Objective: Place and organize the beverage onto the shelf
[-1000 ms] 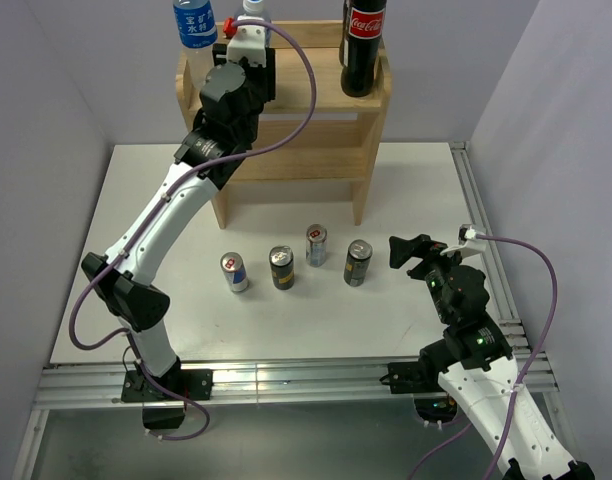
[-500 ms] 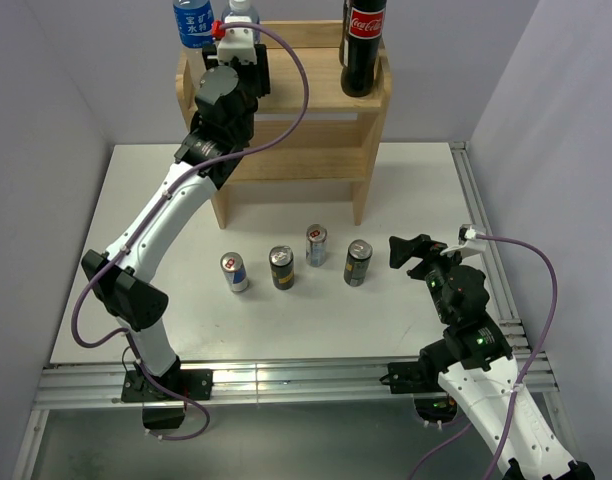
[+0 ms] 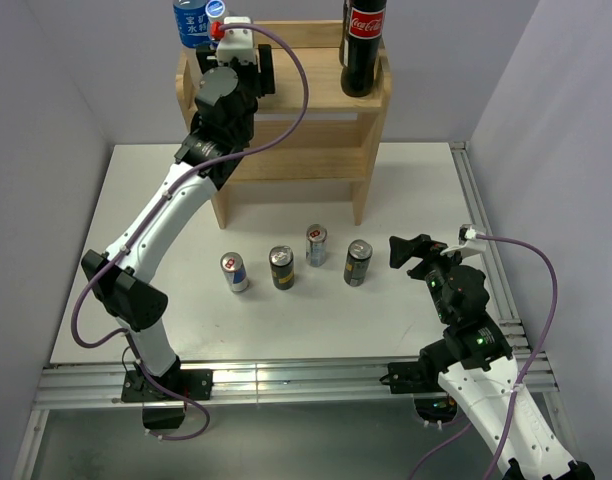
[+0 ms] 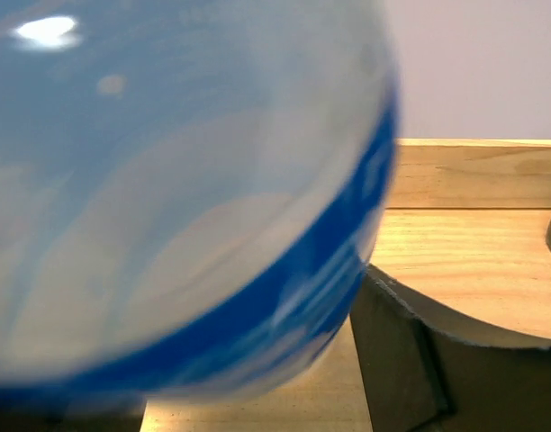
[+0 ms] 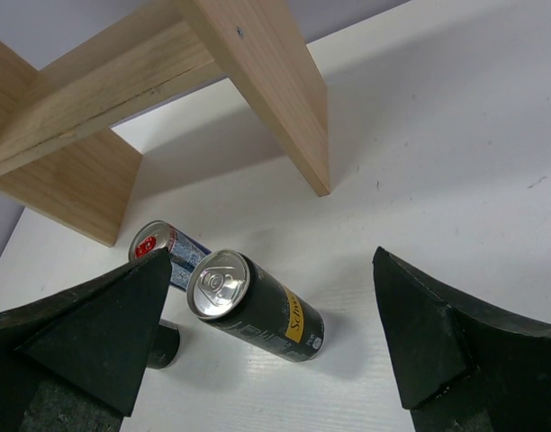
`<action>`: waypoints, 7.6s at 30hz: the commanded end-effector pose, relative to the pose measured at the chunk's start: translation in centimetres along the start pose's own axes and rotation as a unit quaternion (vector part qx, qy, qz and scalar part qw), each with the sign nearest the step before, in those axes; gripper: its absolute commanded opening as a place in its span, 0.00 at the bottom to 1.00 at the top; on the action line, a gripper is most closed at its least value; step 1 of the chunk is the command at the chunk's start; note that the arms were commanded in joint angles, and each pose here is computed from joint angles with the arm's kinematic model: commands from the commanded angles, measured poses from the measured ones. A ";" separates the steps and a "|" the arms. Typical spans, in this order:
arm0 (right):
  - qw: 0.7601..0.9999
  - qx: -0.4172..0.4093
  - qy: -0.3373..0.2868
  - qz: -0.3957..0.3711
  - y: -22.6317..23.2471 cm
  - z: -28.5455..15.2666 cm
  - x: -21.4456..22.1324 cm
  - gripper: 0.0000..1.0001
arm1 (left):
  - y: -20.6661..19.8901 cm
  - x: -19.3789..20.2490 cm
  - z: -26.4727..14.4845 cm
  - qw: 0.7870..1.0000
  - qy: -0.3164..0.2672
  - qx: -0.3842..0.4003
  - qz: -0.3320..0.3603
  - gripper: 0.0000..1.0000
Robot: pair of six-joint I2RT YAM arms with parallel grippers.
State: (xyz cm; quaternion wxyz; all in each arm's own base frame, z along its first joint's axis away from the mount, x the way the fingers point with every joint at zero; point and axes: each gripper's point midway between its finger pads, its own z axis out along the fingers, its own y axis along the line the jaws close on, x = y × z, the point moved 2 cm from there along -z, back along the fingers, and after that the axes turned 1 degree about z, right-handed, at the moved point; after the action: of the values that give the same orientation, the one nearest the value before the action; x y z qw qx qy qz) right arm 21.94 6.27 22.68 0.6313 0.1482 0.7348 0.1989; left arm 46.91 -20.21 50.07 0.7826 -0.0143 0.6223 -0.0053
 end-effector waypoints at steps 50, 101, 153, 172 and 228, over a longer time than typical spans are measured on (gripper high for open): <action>1.000 -0.008 -0.015 0.013 0.4 0.2 -0.4 1.00 | -1.1 -2.4 -1.6 0.997 0.075 0.033 -0.012 0.17; 1.000 -0.010 -0.013 0.011 0.4 0.3 -0.3 1.00 | -0.5 1.5 -9.0 0.991 0.132 0.023 -0.024 0.99; 1.000 -0.017 0.003 0.011 0.6 0.4 0.4 1.00 | 4.3 33.8 -34.2 0.949 0.282 -0.098 -0.099 0.99; 1.000 -0.017 0.020 0.005 0.8 0.9 0.9 1.00 | 4.8 38.5 -29.6 0.959 0.255 -0.097 -0.078 0.98; 1.000 -0.020 0.012 -0.002 0.8 0.4 0.4 1.00 | 6.7 15.2 -9.3 0.991 0.090 -0.064 -0.078 0.00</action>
State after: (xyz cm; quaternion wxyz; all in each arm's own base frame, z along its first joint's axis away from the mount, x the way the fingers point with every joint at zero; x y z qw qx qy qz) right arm 22.16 6.97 21.23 0.6104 0.1352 0.7539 0.2016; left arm 39.64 -13.98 28.21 0.6751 -0.1060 0.7300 0.0145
